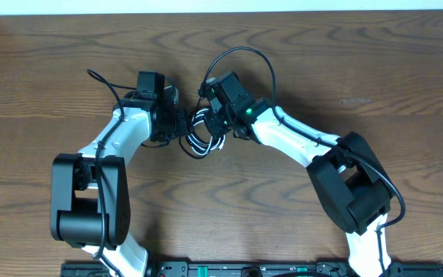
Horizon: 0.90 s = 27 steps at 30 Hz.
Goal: Untangle cables
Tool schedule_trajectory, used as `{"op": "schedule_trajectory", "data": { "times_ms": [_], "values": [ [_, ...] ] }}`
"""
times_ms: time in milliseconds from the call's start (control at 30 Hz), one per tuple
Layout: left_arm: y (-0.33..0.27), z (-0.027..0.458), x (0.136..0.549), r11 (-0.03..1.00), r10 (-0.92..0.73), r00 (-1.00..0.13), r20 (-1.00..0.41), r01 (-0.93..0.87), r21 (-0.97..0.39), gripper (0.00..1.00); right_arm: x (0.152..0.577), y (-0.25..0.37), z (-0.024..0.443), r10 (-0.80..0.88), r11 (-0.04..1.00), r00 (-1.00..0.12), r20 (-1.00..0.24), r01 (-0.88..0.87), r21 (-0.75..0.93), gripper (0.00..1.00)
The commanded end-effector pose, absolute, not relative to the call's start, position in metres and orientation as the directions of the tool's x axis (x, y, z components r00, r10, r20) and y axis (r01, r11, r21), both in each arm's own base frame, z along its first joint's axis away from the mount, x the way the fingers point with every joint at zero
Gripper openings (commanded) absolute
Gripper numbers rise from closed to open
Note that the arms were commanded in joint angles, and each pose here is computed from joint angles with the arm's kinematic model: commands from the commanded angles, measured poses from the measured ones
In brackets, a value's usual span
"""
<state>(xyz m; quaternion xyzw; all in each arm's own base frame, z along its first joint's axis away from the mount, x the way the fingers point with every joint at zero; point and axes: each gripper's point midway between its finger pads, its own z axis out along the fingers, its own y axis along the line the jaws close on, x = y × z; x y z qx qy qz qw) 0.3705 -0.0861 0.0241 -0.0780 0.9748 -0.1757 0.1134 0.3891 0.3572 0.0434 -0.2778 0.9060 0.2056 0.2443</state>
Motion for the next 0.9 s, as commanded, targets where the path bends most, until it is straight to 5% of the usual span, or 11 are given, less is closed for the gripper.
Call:
{"op": "schedule_trajectory", "data": {
  "times_ms": [0,267,867],
  "values": [
    [-0.085,0.024,0.375,0.933,-0.178,-0.962,-0.207,-0.098,-0.346,0.46,0.398,0.345,0.056,-0.402,0.786,-0.723,-0.562,-0.588,0.194,0.26],
    [-0.085,0.024,0.376,0.933,-0.178,-0.961,-0.21,-0.097,-0.346,0.46,0.381,0.324,0.037,-0.442,0.816,-0.772,-0.457,-0.558,0.152,0.21],
    [-0.085,0.024,0.376,0.933,-0.178,-0.961,-0.21,-0.097,-0.346,0.45,0.374,0.326,0.031,-0.455,0.81,-0.771,-0.447,-0.566,0.152,0.17]
  ]
}}
